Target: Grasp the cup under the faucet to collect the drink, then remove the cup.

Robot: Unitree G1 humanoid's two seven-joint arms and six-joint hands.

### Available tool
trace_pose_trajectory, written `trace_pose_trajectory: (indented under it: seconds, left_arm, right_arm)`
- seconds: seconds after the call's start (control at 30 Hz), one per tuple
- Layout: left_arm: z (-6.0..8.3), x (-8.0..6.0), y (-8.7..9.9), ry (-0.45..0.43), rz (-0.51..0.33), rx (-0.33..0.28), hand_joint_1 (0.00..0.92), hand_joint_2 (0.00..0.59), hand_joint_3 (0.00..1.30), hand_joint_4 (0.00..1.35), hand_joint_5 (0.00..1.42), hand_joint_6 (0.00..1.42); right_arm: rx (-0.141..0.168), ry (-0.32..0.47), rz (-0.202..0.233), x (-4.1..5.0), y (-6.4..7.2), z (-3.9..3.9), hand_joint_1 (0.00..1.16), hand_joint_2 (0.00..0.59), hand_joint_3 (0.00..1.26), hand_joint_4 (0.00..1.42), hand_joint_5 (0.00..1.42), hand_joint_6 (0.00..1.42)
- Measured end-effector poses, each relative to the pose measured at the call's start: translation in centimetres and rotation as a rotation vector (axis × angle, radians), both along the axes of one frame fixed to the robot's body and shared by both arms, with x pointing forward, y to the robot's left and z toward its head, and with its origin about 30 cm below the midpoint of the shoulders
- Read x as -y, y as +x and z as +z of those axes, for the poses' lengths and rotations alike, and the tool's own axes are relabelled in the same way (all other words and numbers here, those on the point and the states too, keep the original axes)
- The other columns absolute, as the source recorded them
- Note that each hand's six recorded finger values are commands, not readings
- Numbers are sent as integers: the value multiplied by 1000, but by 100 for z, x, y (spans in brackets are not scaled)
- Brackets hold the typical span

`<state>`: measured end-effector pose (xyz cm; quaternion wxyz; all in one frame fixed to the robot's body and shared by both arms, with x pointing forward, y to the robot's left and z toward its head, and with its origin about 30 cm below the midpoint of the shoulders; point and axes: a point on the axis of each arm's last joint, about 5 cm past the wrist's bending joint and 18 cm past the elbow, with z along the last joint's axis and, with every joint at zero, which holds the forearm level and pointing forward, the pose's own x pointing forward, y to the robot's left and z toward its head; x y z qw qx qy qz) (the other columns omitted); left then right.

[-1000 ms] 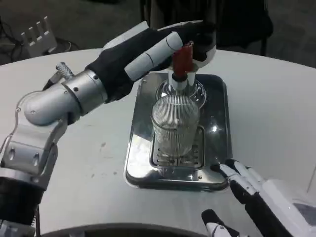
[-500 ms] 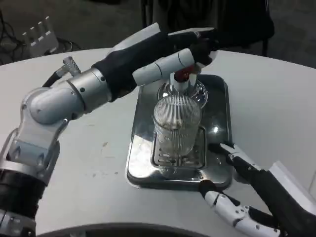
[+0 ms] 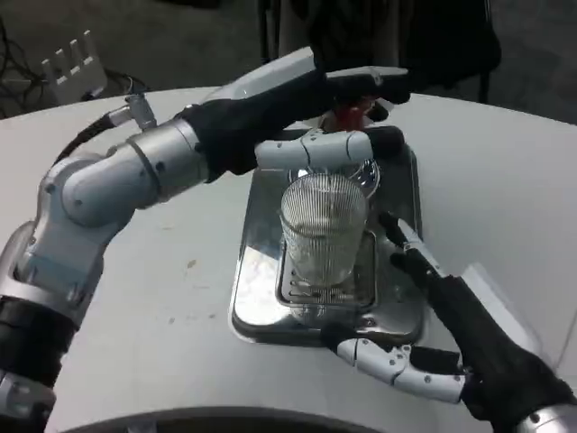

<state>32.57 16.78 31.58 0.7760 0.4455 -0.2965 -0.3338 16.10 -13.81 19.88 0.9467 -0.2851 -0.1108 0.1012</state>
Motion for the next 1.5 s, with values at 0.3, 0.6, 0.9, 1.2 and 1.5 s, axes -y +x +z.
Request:
trace_pose_trajectory:
  seconds: [0.3,0.6,0.9,1.2,1.5]
  left_arm:
    - [34,-10,-6,53,10,43,0,90,163,120,197,277]
    - [37,-10,-10,62,9,47,0,97,163,120,188,276]
    - [51,-12,-15,64,12,57,0,98,163,119,193,276]
    - [67,-29,-20,75,17,63,0,98,163,117,196,276]
    - [98,-25,-21,95,22,77,0,110,172,127,196,276]
  right_arm:
    - [42,41,-99,-119,193,-69,710,220,0,0,39,144]
    - [10,137,-141,-218,384,-173,762,203,0,0,39,144]
    - [44,175,-165,-349,572,-144,807,200,0,0,39,129]
    - [14,201,-153,-413,677,-212,817,194,0,0,39,129]
    - [42,219,-135,-504,790,-163,822,192,0,0,45,129]
